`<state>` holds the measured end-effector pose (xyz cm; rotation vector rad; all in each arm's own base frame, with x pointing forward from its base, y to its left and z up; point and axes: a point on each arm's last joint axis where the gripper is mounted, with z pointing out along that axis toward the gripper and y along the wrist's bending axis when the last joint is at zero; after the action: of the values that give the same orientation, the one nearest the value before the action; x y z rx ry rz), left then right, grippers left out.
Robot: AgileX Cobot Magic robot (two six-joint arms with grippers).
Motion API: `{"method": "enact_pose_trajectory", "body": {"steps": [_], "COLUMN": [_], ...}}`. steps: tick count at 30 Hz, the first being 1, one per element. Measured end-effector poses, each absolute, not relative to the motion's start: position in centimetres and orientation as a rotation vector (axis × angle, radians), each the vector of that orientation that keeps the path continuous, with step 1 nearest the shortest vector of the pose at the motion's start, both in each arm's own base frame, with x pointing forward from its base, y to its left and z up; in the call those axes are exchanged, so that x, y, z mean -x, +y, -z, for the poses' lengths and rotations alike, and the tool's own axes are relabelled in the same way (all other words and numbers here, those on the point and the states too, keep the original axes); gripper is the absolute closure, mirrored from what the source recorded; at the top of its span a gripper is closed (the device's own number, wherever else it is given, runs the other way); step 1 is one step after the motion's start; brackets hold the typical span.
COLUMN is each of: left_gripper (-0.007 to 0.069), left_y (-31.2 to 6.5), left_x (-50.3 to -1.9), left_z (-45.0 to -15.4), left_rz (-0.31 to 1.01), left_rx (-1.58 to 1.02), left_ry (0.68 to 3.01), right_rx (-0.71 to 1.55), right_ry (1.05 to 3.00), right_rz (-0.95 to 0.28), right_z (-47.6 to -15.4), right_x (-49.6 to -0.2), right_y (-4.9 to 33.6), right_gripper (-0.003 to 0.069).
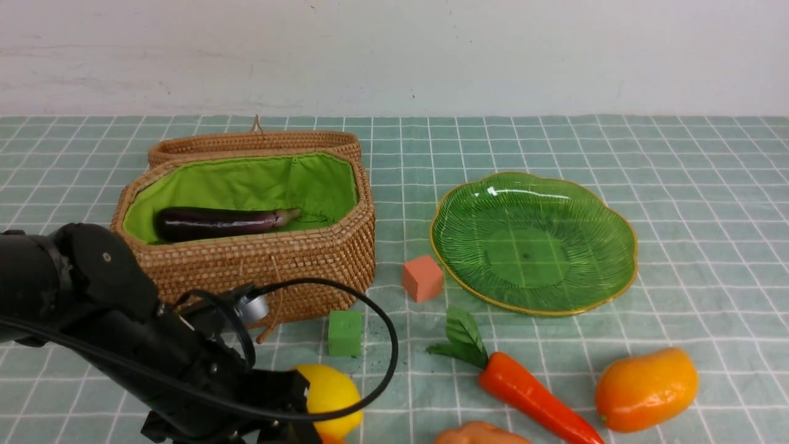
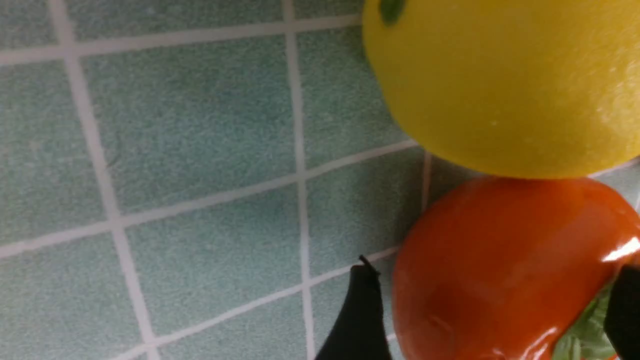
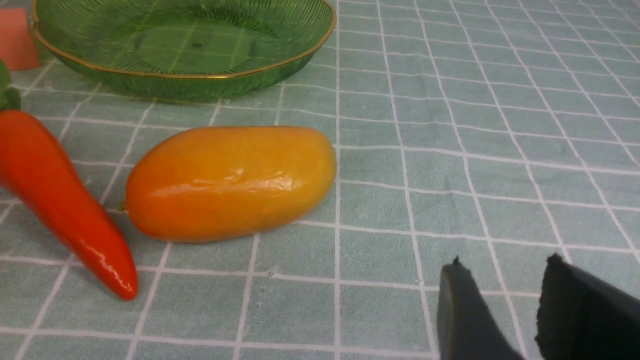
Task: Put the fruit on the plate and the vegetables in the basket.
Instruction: Grab a tomato with your left arm and place it on the plate on the right.
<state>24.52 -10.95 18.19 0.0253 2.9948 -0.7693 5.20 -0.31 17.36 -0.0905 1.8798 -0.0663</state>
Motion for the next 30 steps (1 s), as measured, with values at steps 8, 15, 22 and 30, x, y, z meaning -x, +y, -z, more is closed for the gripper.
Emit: {"method": "enact_pose_trajectory", "body": {"steps": [8, 15, 22, 30], "left_gripper": [0.0032, 0.0032, 0.0032, 0.0106], "left_y": [-10.9, -10.7, -10.8, -11.0], "left_x": [-24.5, -23.7, -23.4, -23.3], "left_z": [-18.2, -17.4, -16.8, -16.6], "left_rz": [0.761, 0.754, 0.785, 0.841], "left_rx": [-0.070, -0.139, -0.085, -0.061], "left_ry": [2.988, 3.018, 2.988, 2.944], "right_rx": [0.090, 0.091, 0.091, 0.091], "right_ry": [1.880, 1.880, 1.880, 1.880], "right_rz": [0.066, 0.067, 0.066, 0.066], "right_z": [-17.4, -17.4, -17.4, -17.4], "right_x": [-5.2, -5.2, -5.2, -5.2], "right_y": [-0.3, -0.3, -0.3, -0.3], "right_gripper": [0.0419, 0.0419, 0.0419, 0.0419]}}
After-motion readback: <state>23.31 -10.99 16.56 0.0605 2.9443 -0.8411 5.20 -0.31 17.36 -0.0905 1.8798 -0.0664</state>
